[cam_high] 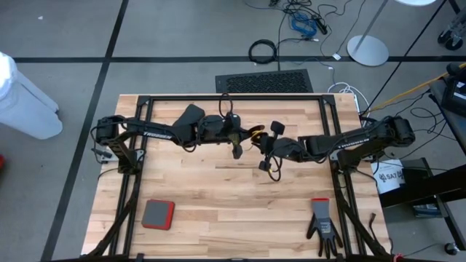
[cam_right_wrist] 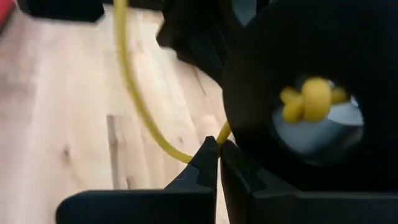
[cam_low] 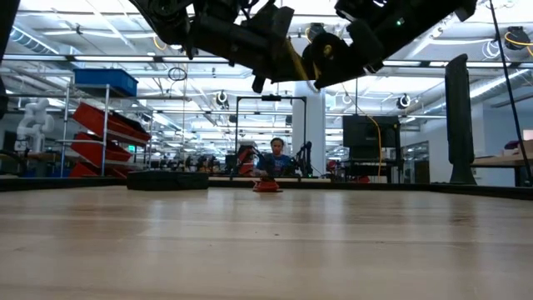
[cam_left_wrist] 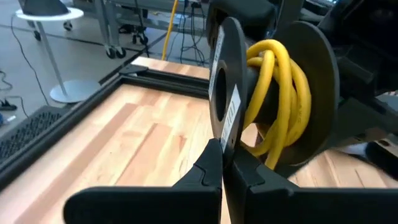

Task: Coil cords
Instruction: Coil the yellow wire onto the black spool

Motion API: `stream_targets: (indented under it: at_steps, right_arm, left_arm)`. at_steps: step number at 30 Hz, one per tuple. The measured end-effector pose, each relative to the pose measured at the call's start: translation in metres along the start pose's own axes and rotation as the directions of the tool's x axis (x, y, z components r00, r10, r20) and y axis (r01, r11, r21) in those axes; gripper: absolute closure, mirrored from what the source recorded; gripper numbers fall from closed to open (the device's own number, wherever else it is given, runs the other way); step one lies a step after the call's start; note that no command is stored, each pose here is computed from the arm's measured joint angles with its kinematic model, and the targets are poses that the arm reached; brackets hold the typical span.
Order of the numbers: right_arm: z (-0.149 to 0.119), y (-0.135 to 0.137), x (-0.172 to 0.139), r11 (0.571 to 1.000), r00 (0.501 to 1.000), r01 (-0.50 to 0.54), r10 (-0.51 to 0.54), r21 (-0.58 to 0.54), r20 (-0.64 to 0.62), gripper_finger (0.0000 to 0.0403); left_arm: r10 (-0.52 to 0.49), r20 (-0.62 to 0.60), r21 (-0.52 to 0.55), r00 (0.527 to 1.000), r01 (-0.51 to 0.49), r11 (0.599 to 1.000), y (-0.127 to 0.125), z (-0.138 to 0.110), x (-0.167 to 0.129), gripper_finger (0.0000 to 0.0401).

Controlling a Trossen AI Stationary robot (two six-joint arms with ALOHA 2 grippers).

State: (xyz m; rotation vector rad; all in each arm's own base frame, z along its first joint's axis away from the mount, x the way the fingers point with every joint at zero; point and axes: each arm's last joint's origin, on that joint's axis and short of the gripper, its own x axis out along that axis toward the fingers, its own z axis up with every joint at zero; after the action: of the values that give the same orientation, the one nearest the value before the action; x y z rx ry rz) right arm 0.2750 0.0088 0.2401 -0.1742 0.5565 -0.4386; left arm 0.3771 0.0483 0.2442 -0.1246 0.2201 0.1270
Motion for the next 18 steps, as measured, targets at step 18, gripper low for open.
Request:
stream_targets:
  at_steps: [18]
  right_arm:
    - [-0.019, 0.004, -0.008, 0.978, 0.974, 0.152, -0.172, -0.144, -0.145, 0.0403]
  left_arm:
    - [-0.115, -0.078, -0.088, 0.990, 0.108, 0.990, 0.009, -0.006, -0.001, 0.0401]
